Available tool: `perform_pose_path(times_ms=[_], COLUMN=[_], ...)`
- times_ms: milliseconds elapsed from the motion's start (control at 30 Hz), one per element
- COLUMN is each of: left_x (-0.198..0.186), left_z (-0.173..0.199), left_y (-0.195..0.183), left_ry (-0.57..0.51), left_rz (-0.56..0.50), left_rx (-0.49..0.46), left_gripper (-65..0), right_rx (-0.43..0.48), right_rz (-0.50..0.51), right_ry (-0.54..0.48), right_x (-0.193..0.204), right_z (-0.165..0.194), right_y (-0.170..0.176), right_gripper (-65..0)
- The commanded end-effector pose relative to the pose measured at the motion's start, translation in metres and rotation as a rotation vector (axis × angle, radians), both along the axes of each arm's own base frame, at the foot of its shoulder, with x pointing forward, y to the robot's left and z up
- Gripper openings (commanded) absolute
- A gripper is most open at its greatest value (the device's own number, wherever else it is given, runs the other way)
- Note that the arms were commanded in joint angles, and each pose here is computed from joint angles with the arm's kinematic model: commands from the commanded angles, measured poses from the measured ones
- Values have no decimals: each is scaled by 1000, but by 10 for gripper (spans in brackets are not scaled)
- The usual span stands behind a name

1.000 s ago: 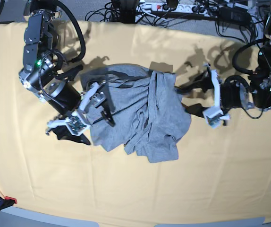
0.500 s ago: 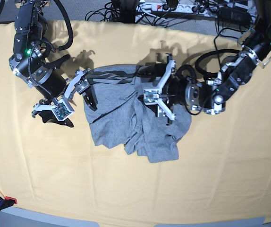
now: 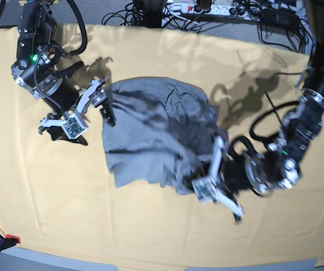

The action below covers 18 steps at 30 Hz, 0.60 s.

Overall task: Layout the t-shirt on the table in an organized manner, then fold the t-shirt properly
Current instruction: 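Pull the shirt apart with both grippers, stretching it lengthwise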

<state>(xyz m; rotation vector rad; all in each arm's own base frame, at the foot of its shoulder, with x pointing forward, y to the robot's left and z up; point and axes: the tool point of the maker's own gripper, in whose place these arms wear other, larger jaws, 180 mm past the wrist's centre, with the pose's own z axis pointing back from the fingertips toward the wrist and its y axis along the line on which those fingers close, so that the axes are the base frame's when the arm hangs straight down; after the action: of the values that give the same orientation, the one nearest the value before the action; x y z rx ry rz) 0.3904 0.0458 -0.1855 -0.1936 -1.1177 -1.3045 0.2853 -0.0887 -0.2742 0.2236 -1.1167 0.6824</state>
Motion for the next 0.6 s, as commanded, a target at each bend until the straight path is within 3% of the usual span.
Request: perform_pose_path(times_ms=[0, 100, 200, 367, 567], left_x=[9, 18, 22, 23, 26], left_z=[33, 70, 84, 88, 91], left_y=[9, 34, 59, 90, 103], left_ry=[-64, -110, -145, -160, -169], left_rz=[17, 64, 109, 161, 211], left_rx=[-46, -102, -74, -8, 1], left_gripper=[-650, -650, -650, -650, -650], right_rx=[36, 67, 74, 287, 244], right_rz=[39, 75, 77, 205, 349], right_ry=[-35, -19, -18, 57, 130], right_x=[-1, -7, -8, -28, -54], right_z=[12, 13, 13, 27, 5], right_y=[7, 14, 15, 51, 102], right_gripper=[-174, -174, -174, -174, -174])
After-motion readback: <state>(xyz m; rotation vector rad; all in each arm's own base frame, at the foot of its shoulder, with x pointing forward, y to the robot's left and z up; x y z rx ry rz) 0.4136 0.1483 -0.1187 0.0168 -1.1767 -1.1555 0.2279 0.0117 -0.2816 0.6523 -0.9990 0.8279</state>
